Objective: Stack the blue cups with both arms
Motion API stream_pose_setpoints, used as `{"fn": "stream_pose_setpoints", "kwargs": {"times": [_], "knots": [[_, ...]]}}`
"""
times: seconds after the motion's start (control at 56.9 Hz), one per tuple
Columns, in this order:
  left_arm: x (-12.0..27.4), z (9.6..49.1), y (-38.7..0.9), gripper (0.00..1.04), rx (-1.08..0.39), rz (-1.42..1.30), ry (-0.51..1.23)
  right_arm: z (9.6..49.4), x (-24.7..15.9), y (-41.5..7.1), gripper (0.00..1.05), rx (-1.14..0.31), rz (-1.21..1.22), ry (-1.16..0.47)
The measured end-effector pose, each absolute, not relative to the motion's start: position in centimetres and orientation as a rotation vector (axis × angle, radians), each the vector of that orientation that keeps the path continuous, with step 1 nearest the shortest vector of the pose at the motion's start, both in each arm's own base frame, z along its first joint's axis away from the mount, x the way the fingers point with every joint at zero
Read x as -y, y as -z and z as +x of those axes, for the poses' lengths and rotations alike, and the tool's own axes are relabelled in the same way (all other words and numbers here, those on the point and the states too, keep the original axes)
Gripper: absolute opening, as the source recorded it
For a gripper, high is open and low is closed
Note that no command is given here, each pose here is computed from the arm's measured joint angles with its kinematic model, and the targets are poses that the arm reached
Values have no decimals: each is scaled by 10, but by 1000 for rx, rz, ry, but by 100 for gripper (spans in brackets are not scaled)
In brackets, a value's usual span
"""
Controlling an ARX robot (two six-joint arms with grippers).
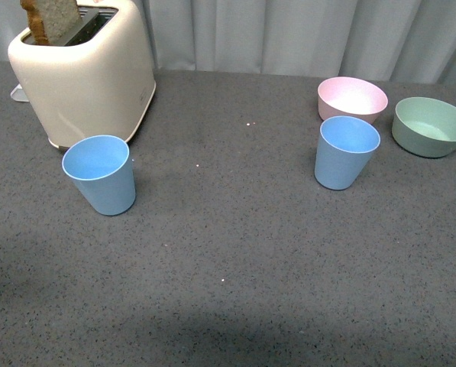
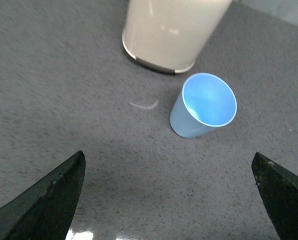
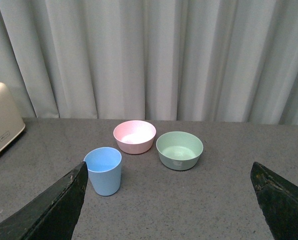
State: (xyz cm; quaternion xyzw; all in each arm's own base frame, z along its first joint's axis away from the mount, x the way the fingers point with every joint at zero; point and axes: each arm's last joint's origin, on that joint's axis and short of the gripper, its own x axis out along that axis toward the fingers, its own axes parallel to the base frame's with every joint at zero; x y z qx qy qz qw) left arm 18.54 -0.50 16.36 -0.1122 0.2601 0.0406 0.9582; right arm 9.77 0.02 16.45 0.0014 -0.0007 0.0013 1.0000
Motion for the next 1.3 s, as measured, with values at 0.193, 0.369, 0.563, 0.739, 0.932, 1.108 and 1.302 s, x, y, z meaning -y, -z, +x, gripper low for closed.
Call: {"fn": "stream_pose_setpoints", "kwargs": {"times": [0.193, 0.369, 0.563, 0.739, 0.932, 1.108, 1.302], "knots": [[8, 248, -154, 98, -703, -317, -133, 98, 0, -165, 95, 1, 2, -3], [12, 294, -149, 98, -813, -364, -126, 98, 0, -165, 95, 2, 2, -3], [20, 326, -138, 98, -908, -366, -153, 98, 0, -164, 95, 1, 3, -3], [23, 342, -112, 98, -1017, -387, -192, 98, 0, -165, 95, 1, 3, -3], [31, 354, -99, 82, -1042, -418, -164, 98, 0, -165, 95, 2, 3, -3], [33, 357, -93, 57, -1087, -417, -184, 98, 0, -165, 95, 1, 2, -3], [41, 355, -91, 24, -1128, -400, -171, 98, 0, -165, 95, 2, 3, -3]]}}
